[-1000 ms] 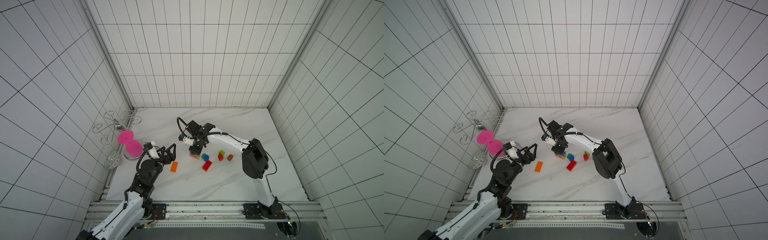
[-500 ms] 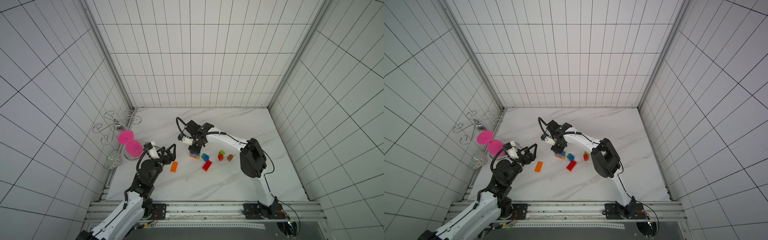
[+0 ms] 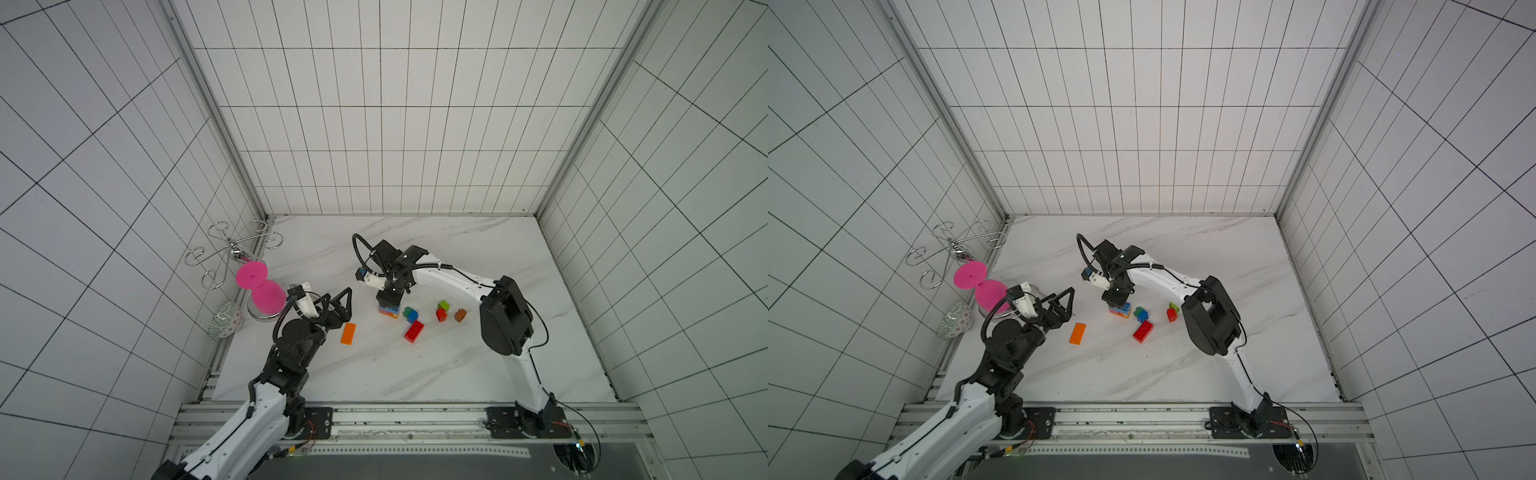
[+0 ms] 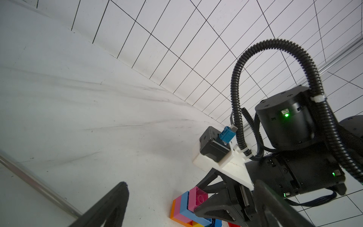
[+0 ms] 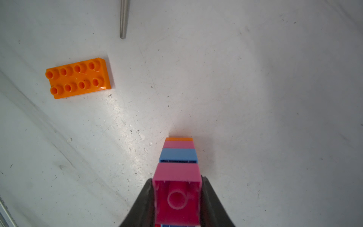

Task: Assemble the letter p with lego
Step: Assemble the lego brick with the lego brick.

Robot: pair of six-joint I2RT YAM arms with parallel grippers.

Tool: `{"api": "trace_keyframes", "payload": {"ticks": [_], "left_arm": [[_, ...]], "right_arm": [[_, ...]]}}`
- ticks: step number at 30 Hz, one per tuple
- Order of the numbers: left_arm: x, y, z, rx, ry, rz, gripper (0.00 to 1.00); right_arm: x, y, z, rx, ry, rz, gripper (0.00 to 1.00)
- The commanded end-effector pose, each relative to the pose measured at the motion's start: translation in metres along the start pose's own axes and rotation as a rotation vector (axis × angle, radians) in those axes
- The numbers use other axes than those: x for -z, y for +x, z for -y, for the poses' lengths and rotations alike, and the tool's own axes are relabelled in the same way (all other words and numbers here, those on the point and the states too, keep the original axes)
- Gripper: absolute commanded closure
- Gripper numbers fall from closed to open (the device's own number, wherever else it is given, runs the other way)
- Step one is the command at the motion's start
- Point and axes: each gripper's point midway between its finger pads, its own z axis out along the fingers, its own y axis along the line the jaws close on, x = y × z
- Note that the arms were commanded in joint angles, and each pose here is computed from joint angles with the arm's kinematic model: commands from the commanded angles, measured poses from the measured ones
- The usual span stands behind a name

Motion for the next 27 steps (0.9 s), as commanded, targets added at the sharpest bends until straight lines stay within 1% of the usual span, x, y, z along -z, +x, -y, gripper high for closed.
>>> {"api": "trace_keyframes", "payload": {"ticks": [1, 17, 22, 27], "left_arm": [[0.0, -0.002, -0.001, -0.003, -0.003, 0.013, 0.02], [-0.001, -0.001, -0.001, -0.002, -0.004, 0.004, 0.02], [-0.001, -0.002, 0.0, -0.002, -0.002, 0.008, 0.02], [-0.003, 0.002, 0.006, -0.018, 0.026, -0.022, 0.02]], "right_arm": [[-0.034, 0.033, -0.011, 0.007, -0.058, -0.113, 1.0], [-0.052, 0.06, -0.01, -0.029, -0.024, -0.197, 1.0], [-0.054, 0.062, -0.014, -0.045, -0.026, -0.201, 1.0], [-0.053, 0.061, -0.015, -0.071, -0.028, -0.195, 1.0]]}}
